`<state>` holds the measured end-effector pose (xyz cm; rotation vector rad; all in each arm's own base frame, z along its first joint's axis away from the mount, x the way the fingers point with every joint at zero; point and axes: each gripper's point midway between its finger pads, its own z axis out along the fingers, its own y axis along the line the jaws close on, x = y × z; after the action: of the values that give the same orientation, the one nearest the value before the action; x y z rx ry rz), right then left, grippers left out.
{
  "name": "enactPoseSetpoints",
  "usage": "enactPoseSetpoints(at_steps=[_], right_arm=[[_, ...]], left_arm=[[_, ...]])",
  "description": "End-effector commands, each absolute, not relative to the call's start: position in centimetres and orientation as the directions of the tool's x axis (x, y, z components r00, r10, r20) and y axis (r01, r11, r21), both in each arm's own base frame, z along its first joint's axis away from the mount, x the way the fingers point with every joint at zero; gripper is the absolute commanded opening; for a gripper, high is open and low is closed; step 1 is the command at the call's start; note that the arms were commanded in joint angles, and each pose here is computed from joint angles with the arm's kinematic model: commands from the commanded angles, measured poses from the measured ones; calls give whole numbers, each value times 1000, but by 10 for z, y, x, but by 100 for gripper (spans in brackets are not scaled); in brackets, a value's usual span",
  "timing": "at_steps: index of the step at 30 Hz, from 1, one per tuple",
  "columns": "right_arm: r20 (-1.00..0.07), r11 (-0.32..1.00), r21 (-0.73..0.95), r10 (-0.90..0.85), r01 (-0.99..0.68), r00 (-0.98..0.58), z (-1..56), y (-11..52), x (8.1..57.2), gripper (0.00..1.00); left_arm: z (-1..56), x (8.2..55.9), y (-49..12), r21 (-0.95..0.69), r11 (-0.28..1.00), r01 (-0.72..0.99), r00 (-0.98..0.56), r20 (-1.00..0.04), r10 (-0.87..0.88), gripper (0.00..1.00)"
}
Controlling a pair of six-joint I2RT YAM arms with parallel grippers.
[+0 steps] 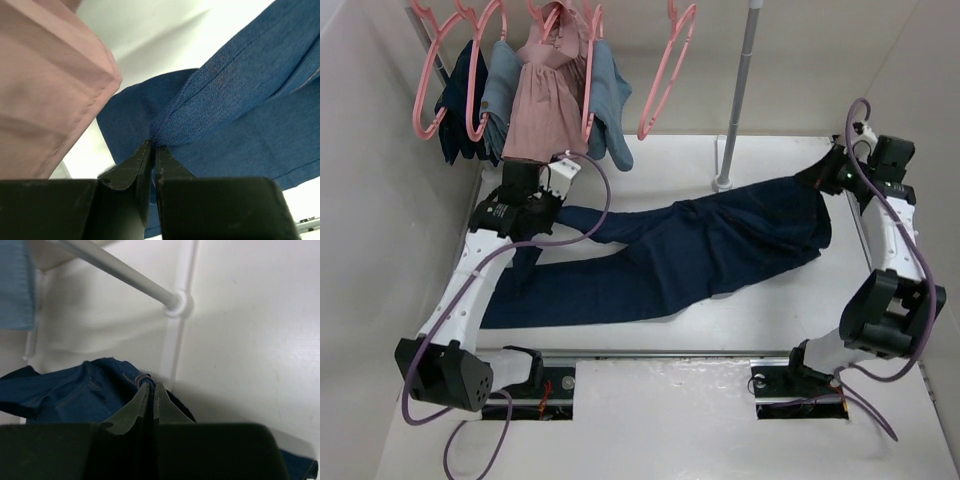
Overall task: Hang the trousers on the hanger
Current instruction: Flatten out the trousers at the center of the board, then fold the trousers at the center of the board.
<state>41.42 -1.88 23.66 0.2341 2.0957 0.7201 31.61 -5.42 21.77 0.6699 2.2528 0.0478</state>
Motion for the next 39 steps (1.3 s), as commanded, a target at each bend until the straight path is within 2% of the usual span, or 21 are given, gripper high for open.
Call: enactPoseSetpoints(at_steps=[1, 4, 6, 8, 12, 15, 16, 22, 25, 26, 27, 30, 33, 39], right_arm=[[-881, 825, 430, 294, -367, -370, 322, -3, 410, 0], [-928, 853, 347, 252, -390, -275, 341, -5, 398, 0], [-929, 861, 343, 254, -374, -268, 336, -8, 393, 0], [-940, 867, 318, 237, -384, -244, 337, -8, 392, 0], [-947, 862, 305, 228, -406, -229, 338, -6, 392, 0], [-951, 883, 298, 241, -361, -195, 344, -20, 390, 0], [-952, 899, 296, 250, -324, -177, 349, -30, 389, 0], [-962, 941, 272, 261, -203, -77, 372, -60, 384, 0], [-960, 949, 278, 270, -151, -72, 366, -74, 381, 0], [-960, 952, 277, 271, -129, -66, 366, -80, 381, 0], [-959, 952, 282, 275, -118, -72, 362, -81, 381, 0], [-962, 952, 271, 265, -142, -60, 367, -77, 379, 0], [-964, 945, 265, 260, -190, -51, 377, -72, 382, 0], [-969, 953, 246, 247, -176, -19, 393, -78, 387, 0]], left_arm=[[232, 318, -41, 254, 888, 384, -588, -674, 447, 0], [224, 313, -27, 280, 888, 365, -615, -644, 455, 0], [209, 305, -29, 284, 853, 437, -613, -600, 514, 0], [175, 299, -28, 256, 844, 471, -667, -523, 531, 0], [135, 312, -30, 224, 840, 494, -712, -451, 539, 0], [128, 332, -33, 229, 841, 491, -706, -462, 538, 0], [130, 344, -33, 250, 843, 477, -690, -487, 535, 0], [128, 382, -17, 372, 846, 382, -694, -490, 528, 3], [131, 392, -6, 435, 833, 342, -698, -476, 535, 13], [131, 392, -6, 435, 833, 342, -698, -476, 535, 26], [127, 389, -4, 446, 816, 367, -694, -454, 560, 32], [108, 378, -8, 420, 794, 440, -685, -414, 599, 44], [89, 364, -6, 411, 763, 498, -682, -358, 638, 46], [67, 345, 11, 379, 727, 573, -675, -285, 681, 47]])
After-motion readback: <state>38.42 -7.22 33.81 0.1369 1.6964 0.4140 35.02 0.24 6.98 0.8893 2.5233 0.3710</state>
